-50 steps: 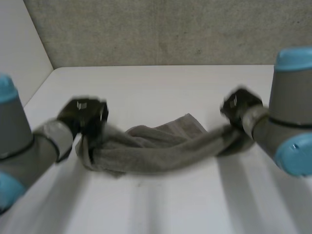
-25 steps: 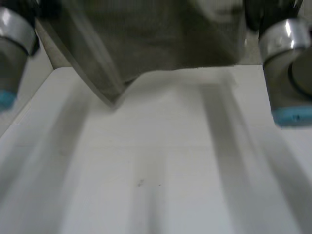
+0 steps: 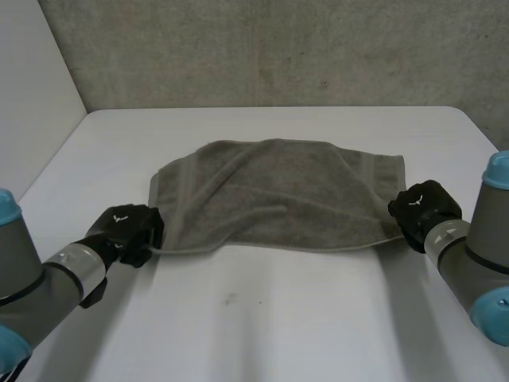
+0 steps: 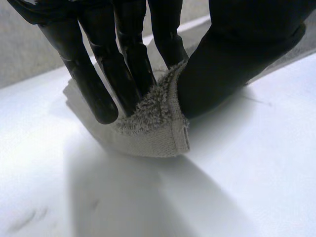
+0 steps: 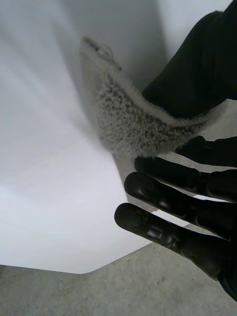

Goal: Fold the towel.

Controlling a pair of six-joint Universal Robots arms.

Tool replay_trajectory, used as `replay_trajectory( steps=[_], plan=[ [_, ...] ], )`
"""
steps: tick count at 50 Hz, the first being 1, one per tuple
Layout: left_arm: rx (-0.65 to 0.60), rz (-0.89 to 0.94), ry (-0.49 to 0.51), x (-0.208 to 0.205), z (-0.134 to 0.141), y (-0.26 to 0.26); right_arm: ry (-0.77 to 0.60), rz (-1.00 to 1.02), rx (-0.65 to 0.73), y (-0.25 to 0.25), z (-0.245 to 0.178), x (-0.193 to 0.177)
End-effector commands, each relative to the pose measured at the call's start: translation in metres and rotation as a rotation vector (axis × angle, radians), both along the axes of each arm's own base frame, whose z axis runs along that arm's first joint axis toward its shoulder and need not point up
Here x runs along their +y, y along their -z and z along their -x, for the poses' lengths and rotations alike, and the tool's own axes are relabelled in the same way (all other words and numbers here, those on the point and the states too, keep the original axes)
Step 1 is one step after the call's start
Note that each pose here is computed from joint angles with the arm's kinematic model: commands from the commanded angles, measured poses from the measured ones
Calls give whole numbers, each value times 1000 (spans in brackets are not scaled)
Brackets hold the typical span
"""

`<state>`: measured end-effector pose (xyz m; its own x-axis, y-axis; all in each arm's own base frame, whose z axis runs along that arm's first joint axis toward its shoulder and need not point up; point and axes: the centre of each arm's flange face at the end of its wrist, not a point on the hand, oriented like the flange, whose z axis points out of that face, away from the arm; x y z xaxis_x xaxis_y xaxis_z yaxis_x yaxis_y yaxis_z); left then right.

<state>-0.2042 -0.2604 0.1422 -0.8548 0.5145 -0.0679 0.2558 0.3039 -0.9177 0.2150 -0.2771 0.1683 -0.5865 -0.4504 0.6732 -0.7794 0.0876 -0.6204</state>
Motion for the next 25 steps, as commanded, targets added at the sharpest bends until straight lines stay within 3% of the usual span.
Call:
replay_trajectory(
  steps=[1,6,11,20,25],
  plan=[
    [-66,-36,-24,16,-16,-28,-51,-94,81,-28,19,32],
    [-93,-34,-47,44,-28,-77,-40,-143,236,-54,50,50],
    [-139,-25,-51,59,-37,-95,-37,-69,297,-80,63,58],
    [-160,-25,-51,51,-39,-85,-77,-96,266,-72,61,55],
    [-165,-60,-46,23,-38,-56,-89,-164,284,-51,60,41]
  ],
)
